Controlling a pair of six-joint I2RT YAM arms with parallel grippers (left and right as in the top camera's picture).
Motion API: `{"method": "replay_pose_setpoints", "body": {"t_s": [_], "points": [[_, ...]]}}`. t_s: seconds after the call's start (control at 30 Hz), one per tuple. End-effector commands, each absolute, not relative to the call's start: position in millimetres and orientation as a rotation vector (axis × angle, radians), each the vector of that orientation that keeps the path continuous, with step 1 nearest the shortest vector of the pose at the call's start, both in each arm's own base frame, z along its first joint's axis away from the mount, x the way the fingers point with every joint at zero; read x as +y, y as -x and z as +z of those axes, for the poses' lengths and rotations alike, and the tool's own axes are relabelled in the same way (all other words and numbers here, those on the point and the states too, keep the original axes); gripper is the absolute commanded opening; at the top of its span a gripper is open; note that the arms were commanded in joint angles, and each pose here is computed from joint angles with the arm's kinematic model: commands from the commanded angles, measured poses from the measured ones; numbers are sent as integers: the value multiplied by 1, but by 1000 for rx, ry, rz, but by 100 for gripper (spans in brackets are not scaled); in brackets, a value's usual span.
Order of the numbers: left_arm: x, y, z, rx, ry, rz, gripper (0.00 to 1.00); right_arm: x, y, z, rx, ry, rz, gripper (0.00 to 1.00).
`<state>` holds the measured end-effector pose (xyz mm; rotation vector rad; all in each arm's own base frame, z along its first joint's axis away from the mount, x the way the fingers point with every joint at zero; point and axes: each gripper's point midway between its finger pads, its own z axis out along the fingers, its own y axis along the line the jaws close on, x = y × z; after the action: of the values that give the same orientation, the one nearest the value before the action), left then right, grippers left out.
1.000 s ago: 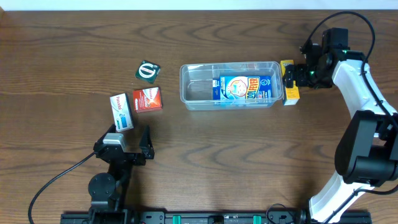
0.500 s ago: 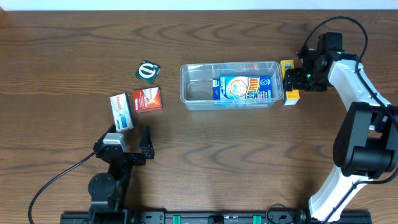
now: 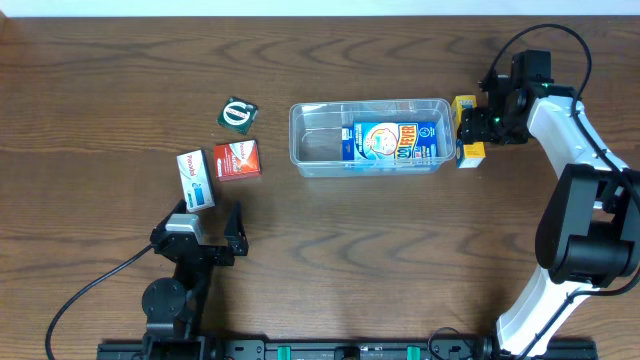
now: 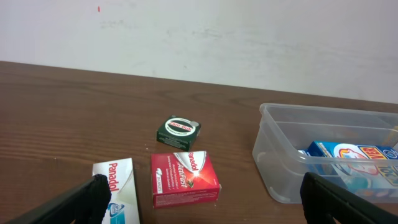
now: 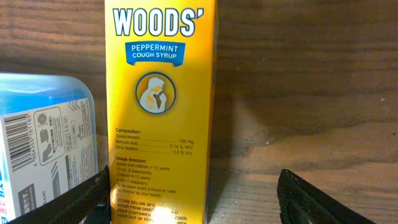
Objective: Pack container
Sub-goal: 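Lower the right gripper around the yellow Woods' cough syrup box, then close the right gripper and lift the yellow box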
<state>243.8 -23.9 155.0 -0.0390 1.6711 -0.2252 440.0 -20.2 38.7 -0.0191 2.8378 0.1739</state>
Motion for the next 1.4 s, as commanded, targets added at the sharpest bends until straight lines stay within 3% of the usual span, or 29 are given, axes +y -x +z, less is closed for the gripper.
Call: {"method": "replay_pose_setpoints", "body": {"t_s": [0.0,0.73,1.0,1.37], "points": [[-25,-243,140,1716,30,-223,98,-21,-441,35,2840,50,142,80],[-25,-243,140,1716,30,-223,98,-16,-439,9,2884,50,186,77],[-25,-243,140,1716,30,-223,98,-18,-440,10,2884,41,185,60],[-25,-243,140,1716,30,-223,98,-19,-458,58,2854,44,178,59]]}}
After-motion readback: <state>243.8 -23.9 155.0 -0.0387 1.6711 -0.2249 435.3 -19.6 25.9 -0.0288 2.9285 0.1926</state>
